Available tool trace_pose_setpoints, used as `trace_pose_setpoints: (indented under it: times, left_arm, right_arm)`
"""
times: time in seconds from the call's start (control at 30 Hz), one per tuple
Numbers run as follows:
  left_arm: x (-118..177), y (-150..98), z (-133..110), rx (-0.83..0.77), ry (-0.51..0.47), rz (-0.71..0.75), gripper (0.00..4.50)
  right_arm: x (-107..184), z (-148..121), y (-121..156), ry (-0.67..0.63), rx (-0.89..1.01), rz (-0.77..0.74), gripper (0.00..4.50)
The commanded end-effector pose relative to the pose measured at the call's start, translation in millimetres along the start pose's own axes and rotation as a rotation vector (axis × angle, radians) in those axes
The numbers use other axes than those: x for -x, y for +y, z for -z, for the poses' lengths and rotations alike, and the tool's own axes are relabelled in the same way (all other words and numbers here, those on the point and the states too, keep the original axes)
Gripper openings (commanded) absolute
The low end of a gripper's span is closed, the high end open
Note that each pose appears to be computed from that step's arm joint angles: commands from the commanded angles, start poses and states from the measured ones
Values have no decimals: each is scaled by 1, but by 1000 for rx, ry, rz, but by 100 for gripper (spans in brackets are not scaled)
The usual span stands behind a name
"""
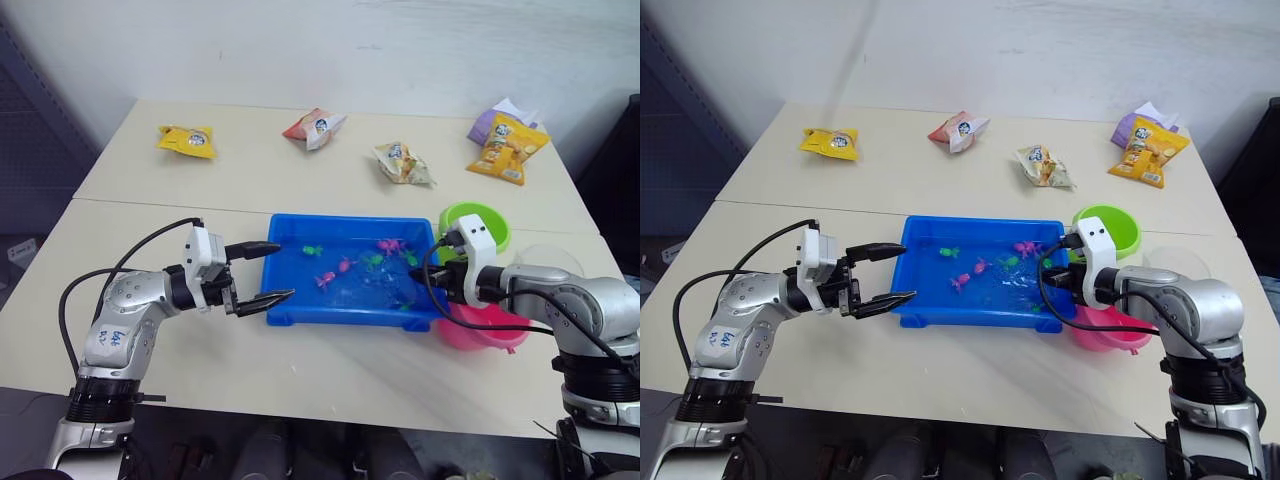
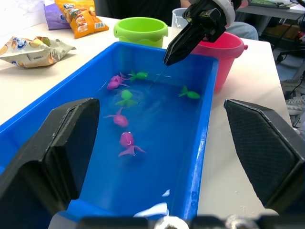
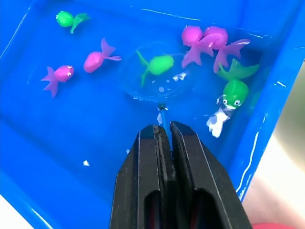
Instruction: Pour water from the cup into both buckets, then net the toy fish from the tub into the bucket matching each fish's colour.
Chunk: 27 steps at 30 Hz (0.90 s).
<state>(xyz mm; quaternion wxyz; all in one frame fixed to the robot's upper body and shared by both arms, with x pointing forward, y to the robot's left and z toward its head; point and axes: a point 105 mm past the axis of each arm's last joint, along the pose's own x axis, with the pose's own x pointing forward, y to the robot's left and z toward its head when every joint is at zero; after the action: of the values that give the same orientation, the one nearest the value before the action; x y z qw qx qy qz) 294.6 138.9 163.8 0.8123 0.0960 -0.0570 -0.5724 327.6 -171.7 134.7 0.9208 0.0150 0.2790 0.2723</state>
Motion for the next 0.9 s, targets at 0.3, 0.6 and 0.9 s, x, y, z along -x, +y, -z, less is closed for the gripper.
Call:
trace_pose_setpoints:
  times: [0.3,0.6,0.9]
  left_arm:
    - [0,2,-5,-31,-19,-14,449]
    - [0,3,-5,-34,-21,-14,449]
    - [1,4,-5,-36,-19,-16,449]
  right_arm:
    - [2,-19,-3,-89,63,54,0]
    - [4,-29,-5,-126,107,90,0]
    - [10,-29,-5,-119,177,101,0]
